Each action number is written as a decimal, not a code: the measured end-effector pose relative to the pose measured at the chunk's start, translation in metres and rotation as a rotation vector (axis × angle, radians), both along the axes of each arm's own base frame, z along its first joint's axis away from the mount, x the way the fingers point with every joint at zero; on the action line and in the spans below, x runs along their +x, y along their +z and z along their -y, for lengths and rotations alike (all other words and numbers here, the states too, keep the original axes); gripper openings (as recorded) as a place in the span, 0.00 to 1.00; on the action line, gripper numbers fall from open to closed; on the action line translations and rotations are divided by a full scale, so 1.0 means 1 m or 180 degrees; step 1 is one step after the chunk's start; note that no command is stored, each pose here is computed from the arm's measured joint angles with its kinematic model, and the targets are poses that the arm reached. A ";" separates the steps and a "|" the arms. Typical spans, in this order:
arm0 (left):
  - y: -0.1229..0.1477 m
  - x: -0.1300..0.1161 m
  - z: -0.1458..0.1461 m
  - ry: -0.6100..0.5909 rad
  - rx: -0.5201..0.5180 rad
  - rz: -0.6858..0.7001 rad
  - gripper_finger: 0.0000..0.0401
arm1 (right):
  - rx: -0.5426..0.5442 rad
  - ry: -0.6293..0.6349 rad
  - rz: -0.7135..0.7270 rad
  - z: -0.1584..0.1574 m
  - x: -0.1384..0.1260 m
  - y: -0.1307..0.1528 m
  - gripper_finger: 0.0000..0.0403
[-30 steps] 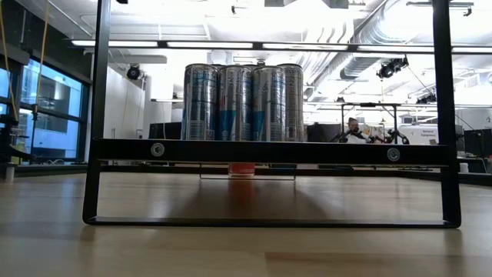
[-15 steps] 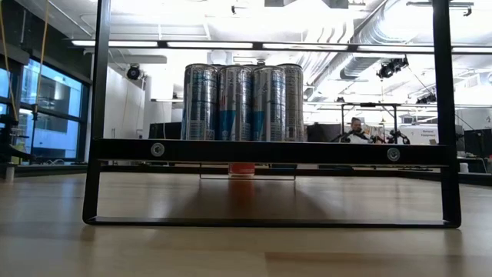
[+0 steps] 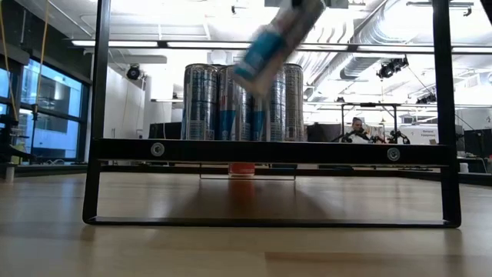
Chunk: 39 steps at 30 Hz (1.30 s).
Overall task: Place canned beverage on shelf
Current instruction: Put the blue soda can on the shelf aligned with the other blue soda can
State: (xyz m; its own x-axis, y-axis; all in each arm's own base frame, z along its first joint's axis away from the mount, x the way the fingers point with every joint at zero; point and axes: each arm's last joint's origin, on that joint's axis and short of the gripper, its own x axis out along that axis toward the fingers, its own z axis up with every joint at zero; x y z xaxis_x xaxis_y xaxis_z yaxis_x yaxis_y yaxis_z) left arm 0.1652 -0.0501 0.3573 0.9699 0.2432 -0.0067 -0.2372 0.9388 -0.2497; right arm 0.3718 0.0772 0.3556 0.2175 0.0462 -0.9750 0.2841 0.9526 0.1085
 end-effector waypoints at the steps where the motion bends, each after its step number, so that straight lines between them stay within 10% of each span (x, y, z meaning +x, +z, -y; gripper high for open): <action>1: -0.004 0.001 0.002 -0.0038 -0.0013 -0.0094 0.61 | -0.0050 -0.0022 -0.0083 0.002 0.001 -0.005 0.55; 25: -0.096 0.074 0.066 -0.0470 -0.0334 -0.1316 0.58 | 0.0153 0.0023 -0.0654 -0.005 0.010 -0.061 0.55; 39: -0.152 0.111 0.080 -0.0311 -0.0339 -0.1629 0.03 | 0.0136 0.0191 -0.0629 -0.007 0.010 -0.061 0.55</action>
State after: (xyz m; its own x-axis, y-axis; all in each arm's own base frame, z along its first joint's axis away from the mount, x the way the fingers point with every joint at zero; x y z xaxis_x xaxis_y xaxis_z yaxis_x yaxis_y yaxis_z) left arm 0.2759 -0.1304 0.2051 0.8542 0.1239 -0.5050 -0.2663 0.9384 -0.2202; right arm 0.3815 0.0838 0.2944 0.0178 0.0955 -0.9953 0.2467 0.9642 0.0969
